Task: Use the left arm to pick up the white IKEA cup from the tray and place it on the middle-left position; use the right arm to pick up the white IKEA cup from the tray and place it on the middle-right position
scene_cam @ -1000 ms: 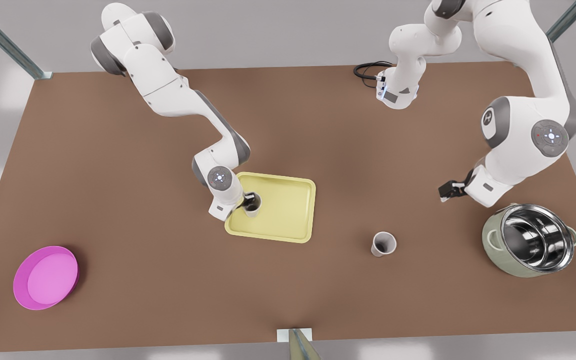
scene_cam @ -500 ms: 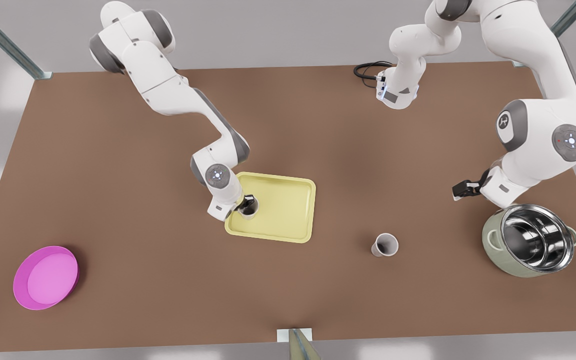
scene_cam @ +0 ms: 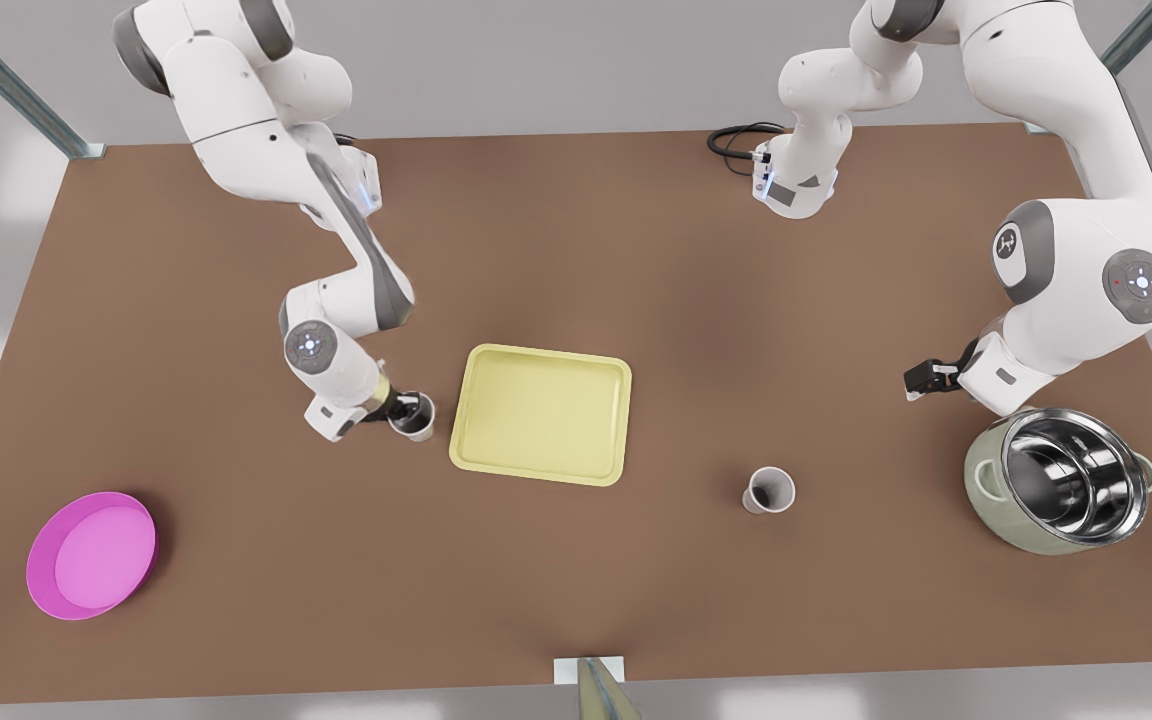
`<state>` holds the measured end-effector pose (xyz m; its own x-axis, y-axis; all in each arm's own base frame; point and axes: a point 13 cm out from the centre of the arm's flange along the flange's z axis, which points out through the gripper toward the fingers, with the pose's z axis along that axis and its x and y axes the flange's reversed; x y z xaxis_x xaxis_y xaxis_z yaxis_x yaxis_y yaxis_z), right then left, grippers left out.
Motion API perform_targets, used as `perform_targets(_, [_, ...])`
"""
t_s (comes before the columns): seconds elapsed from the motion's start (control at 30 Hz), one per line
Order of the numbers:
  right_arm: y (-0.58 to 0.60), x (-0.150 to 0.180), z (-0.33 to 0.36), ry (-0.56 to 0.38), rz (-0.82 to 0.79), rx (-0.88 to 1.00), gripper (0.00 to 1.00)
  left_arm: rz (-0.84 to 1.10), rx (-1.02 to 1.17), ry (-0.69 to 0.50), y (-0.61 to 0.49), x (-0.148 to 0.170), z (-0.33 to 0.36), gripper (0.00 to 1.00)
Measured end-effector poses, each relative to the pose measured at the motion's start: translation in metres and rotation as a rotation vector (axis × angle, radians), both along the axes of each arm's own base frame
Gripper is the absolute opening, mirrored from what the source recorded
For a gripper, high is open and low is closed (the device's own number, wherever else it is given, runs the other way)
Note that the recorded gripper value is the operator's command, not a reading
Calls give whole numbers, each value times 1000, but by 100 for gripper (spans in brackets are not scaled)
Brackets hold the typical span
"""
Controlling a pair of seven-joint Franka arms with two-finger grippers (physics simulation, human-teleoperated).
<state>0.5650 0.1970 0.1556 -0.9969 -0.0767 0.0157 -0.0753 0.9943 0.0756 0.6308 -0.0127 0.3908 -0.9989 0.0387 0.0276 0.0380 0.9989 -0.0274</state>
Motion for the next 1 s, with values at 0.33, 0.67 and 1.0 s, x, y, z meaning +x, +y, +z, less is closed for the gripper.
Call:
perform_targets(0.33, [-23, -6, -21, 7, 58, -19, 96, -10, -1, 1, 0, 0, -1, 100])
perform_targets(0.67, [-123, 127, 327, -348, -70, -28, 100, -12, -4, -13, -1, -2, 9, 100])
perform_targets(1.0, [-161, 39, 311, -22, -27, -95, 100, -49, -9, -76, -22, -9, 49, 100])
